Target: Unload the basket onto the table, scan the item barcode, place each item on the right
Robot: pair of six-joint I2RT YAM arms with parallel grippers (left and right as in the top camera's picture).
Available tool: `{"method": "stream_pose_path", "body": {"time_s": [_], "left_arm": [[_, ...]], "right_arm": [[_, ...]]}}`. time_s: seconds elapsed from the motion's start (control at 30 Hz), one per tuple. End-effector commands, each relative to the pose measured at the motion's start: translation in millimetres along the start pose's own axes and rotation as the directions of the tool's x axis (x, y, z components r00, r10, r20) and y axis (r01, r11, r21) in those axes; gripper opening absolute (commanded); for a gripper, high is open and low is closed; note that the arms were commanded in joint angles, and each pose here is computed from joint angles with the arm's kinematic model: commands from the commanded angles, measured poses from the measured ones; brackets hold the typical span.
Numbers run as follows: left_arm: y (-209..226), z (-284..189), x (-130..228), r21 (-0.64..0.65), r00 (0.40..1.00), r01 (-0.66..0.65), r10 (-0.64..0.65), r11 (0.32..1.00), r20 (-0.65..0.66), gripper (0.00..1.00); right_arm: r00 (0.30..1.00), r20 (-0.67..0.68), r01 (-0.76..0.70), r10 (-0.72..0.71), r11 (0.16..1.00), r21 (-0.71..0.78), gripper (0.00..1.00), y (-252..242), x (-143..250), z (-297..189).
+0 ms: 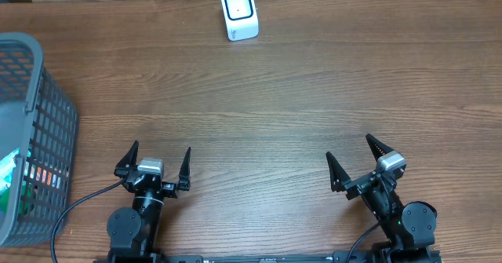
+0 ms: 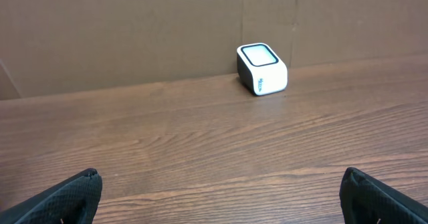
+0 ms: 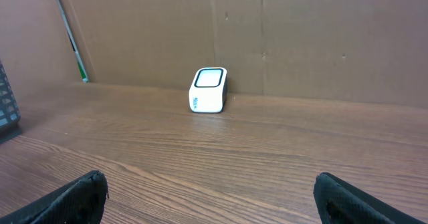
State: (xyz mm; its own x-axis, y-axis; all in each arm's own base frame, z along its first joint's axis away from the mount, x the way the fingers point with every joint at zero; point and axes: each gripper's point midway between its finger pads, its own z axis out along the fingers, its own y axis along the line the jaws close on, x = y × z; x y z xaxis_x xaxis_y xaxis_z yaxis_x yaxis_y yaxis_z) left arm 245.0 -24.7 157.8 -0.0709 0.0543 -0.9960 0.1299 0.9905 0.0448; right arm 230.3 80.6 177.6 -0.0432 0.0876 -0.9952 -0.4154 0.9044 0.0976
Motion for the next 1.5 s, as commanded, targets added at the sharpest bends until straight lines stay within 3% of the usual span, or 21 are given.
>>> {"method": "stream_pose_path", "body": {"time_s": [0.0, 1.2, 1.47], "left_arm": [[-3.1, -0.1, -0.1, 0.015, 1.0, 0.013, -0.013, 1.0, 0.008, 0.99], [-2.8, -0.1, -0.4, 0.013, 1.0, 0.014, -0.015, 1.0, 0.008, 1.0], [-8.5, -3.0, -15.2, 0.051, 0.997, 0.07, -0.072, 0.996, 0.036, 0.99]], "right_arm": [[1.0, 0.005, -0.005, 0.005, 1.0, -0.011, 1.0, 2.0, 1.5, 0.1], [1.0, 0.005, -0.005, 0.005, 1.0, -0.011, 1.0, 2.0, 1.5, 0.1], [1.0, 0.005, -0.005, 0.005, 1.0, -0.011, 1.0, 2.0, 1.5, 0.1]]}}
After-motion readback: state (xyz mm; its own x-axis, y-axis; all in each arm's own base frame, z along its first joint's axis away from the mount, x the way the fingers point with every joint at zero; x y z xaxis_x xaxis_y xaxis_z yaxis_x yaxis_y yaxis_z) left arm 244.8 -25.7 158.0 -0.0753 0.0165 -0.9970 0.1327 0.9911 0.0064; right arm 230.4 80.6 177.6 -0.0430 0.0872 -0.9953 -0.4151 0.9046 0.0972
